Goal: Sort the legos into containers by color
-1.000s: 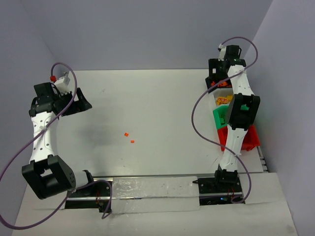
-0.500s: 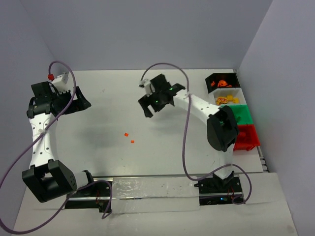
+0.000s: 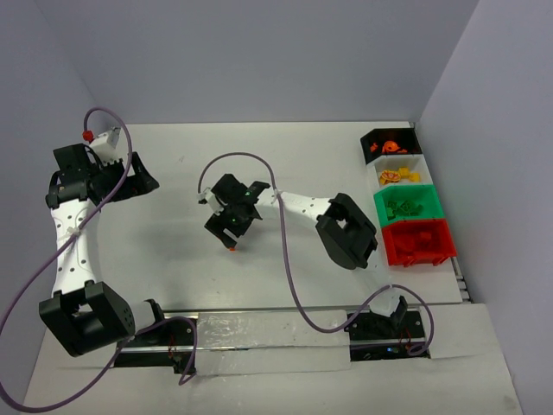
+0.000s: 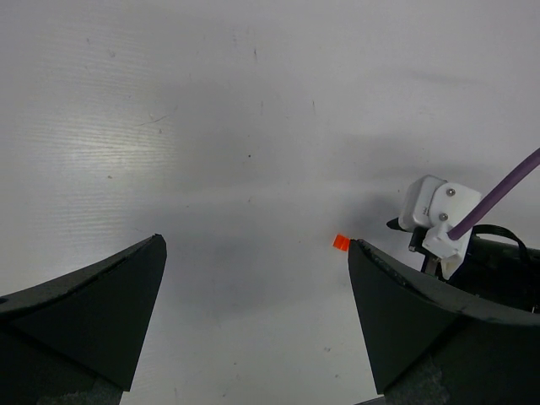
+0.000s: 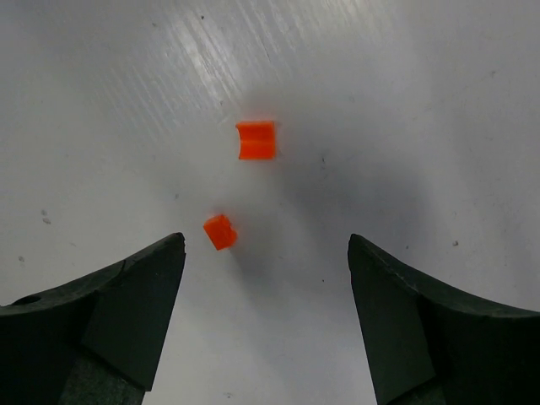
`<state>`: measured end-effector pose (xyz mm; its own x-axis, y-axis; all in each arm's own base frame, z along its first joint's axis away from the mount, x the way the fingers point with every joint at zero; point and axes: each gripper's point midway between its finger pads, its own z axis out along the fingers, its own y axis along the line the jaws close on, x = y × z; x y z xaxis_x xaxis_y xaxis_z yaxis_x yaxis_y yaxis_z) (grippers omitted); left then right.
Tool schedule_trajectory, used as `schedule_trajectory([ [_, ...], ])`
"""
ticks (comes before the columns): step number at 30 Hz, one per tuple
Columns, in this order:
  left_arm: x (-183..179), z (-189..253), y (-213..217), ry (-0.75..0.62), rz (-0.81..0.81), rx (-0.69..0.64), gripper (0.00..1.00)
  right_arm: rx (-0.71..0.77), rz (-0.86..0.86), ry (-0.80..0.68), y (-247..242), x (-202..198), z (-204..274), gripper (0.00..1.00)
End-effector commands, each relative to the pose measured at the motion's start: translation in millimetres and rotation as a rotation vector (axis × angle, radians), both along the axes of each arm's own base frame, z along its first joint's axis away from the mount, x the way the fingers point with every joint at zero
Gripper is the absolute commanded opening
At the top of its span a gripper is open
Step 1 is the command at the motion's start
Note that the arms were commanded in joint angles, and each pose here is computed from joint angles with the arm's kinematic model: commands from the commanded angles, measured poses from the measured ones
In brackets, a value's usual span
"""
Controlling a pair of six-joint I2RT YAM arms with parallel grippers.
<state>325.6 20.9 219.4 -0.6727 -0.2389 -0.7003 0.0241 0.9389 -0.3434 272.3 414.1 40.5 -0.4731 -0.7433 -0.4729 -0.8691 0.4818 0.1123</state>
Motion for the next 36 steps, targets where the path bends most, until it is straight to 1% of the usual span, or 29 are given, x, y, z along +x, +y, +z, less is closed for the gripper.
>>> schedule_trajectory([
  [1, 3.9, 20.5, -0.7, -0.059, -0.014, 0.002, 0.99, 0.014, 0.020, -0.044, 19.2, 10.2, 6.1, 0.78],
  [5, 4.1, 19.9, -0.2, -0.057, -0.015, 0.003, 0.99, -0.004, 0.030, -0.045, 25.0, 13.3, -4.6, 0.72],
  [11, 3.7, 18.6, 0.7, -0.058, -0.011, 0.010, 0.99, -0.019, 0.037, -0.049, 32.1, 19.8, -16.5, 0.59],
  [14, 3.5, 17.1, 0.6, -0.055, -0.011, 0.010, 0.99, -0.020, 0.040, -0.040, 33.8, 19.1, -20.0, 0.55],
  [16, 3.0, 16.2, 1.1, -0.053, -0.009, 0.011, 0.99, -0.019, 0.040, -0.035, 34.7, 18.9, -21.9, 0.50],
  [24, 4.6, 16.0, 1.4, -0.053, -0.008, 0.009, 0.99, -0.034, 0.054, -0.038, 36.4, 8.9, -24.9, 0.50],
  [27, 4.4, 15.5, 1.4, -0.052, -0.008, 0.008, 0.99, -0.043, 0.062, -0.052, 36.5, 4.4, -28.4, 0.49],
  [31, 4.3, 16.0, 1.8, -0.051, -0.007, 0.013, 0.99, -0.056, 0.077, -0.056, 37.0, 0.0, -34.3, 0.43],
  [33, 4.3, 15.9, 2.5, -0.051, -0.005, 0.014, 0.99, -0.060, 0.080, -0.055, 36.4, -1.2, -36.4, 0.36],
  [35, 4.1, 15.7, 1.9, -0.050, -0.007, 0.014, 0.99, -0.062, 0.078, -0.057, 35.7, -1.0, -37.0, 0.34],
  [36, 4.0, 16.0, 2.1, -0.051, -0.006, 0.016, 0.99, -0.065, 0.079, -0.057, 34.7, -1.3, -38.3, 0.30],
])
